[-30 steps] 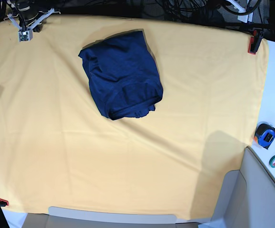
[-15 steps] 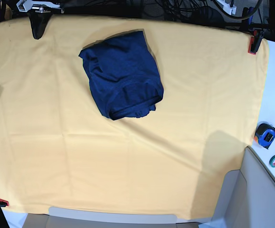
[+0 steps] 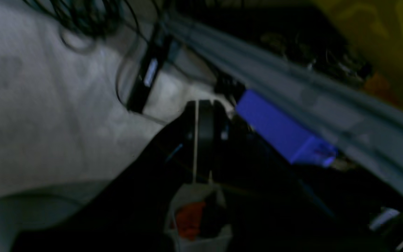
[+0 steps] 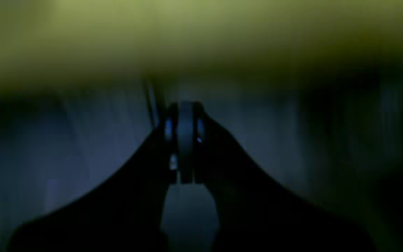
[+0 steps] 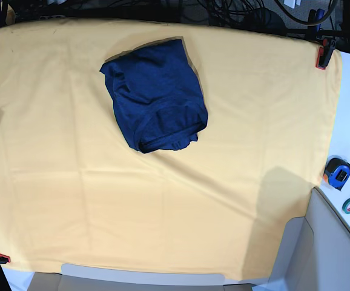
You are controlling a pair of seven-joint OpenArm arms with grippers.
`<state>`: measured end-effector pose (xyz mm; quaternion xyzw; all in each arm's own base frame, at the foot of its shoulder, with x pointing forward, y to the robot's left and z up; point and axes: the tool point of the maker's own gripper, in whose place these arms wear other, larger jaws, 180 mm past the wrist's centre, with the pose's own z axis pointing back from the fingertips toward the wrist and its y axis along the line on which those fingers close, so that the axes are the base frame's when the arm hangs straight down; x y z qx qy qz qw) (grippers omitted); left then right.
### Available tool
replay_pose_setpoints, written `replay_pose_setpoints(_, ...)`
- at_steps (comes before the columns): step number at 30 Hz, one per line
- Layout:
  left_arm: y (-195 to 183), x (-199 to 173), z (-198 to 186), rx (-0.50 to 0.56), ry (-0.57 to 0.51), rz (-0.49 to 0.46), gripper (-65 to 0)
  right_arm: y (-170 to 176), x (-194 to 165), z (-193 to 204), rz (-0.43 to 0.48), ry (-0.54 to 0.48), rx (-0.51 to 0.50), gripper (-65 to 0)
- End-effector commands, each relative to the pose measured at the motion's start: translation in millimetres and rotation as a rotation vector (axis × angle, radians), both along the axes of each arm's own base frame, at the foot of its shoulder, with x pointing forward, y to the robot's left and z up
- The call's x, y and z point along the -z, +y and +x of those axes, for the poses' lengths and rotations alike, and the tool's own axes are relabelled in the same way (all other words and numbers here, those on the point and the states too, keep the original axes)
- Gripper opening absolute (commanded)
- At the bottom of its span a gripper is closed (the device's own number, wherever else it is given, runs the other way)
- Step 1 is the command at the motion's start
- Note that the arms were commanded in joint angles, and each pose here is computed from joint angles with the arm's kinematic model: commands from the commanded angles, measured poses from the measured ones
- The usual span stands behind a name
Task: Fold the T-shirt properly
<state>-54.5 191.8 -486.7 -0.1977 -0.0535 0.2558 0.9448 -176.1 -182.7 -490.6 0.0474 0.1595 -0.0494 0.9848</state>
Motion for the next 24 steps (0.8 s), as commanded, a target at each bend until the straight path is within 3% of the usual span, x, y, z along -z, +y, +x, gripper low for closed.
replay_pose_setpoints(1, 4.3, -3.5, -0.7, 0.004, -0.009, 0.008, -65.0, -5.7, -6.6, 23.8, -0.008, -0.164, 0.045, -65.0)
replay_pose_setpoints(7, 6.4, 2.0, 11.3, -0.004, -0.025, 0.008, -65.0, 6.5, -3.8, -11.9, 0.023, -0.075, 0.059, -65.0)
replay_pose_setpoints(12, 10.6, 44.1, 3.6, -0.076, 0.066, -0.015, -65.0, 22.0, 31.8, -8.0, 0.068, -0.028, 0.081, -65.0)
replay_pose_setpoints(16, -0.6, 93.8, 0.8, -0.023, 0.142, 0.021, -65.0, 31.5, 73.5, 16.8, 0.089, -0.014, 0.081, -65.0)
replay_pose_setpoints(22, -40.8, 139.2, 18.9, 0.145, 0.022, 0.090, -65.0, 67.7, 134.7, 75.4, 0.151, -0.113, 0.035, -65.0)
replay_pose_setpoints(24, -50.8, 145.6, 14.1, 0.187, 0.012, 0.091, -65.0, 73.4, 148.4, 88.8, 0.132, -0.107, 0.018, -65.0)
